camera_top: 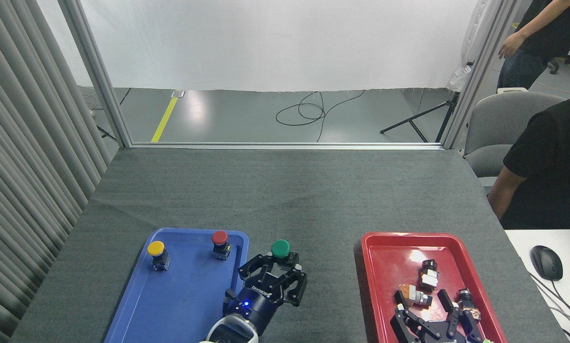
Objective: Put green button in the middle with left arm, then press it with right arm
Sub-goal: 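Carry the green button off the tray toward the table middle, then lower the green button onto the table and hold it there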
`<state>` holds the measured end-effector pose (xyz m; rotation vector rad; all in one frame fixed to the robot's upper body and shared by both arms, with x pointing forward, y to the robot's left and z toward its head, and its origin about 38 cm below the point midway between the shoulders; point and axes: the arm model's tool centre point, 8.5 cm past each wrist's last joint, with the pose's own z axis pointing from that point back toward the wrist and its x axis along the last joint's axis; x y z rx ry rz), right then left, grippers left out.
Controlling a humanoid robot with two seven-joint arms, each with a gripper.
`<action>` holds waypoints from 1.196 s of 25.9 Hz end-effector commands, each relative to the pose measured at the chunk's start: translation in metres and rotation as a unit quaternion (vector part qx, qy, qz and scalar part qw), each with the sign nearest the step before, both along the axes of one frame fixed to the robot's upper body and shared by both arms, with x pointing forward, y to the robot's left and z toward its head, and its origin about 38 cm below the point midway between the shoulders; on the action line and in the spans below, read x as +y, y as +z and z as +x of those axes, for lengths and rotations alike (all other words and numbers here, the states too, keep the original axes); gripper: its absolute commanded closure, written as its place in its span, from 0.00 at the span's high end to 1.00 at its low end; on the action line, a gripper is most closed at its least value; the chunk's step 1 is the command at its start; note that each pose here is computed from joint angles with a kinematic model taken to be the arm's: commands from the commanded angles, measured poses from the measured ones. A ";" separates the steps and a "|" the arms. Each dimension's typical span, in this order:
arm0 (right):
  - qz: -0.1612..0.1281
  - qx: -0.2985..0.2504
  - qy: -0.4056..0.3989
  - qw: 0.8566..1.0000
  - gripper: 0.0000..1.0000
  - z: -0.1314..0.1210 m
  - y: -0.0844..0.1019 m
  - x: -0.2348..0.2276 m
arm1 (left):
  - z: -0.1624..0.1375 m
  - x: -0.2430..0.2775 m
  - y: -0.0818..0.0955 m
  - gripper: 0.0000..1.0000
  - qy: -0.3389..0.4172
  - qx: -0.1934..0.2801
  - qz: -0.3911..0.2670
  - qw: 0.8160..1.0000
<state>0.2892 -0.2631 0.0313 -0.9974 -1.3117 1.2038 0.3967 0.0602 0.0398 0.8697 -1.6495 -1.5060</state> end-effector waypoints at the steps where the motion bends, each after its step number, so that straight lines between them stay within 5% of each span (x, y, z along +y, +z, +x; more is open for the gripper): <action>1: -0.002 -0.004 -0.012 1.000 1.00 -0.003 0.001 -0.012 | -0.008 -0.038 -0.023 0.05 -0.041 0.019 0.017 0.999; 5: 0.039 -0.020 -0.013 0.999 1.00 -0.004 0.006 -0.018 | -0.017 -0.047 -0.048 0.02 -0.060 0.040 0.024 0.997; 10: 0.045 -0.023 -0.013 0.999 1.00 -0.004 0.007 -0.020 | -0.020 -0.040 -0.069 0.02 -0.055 0.068 0.042 0.995; 24: 0.044 -0.023 -0.012 0.999 1.00 -0.004 0.007 -0.020 | -0.023 -0.042 -0.075 0.03 -0.034 0.057 0.071 0.995; 31: 0.043 -0.022 -0.012 0.999 1.00 -0.004 0.008 -0.021 | -0.025 -0.042 -0.076 0.37 -0.032 0.054 0.070 0.996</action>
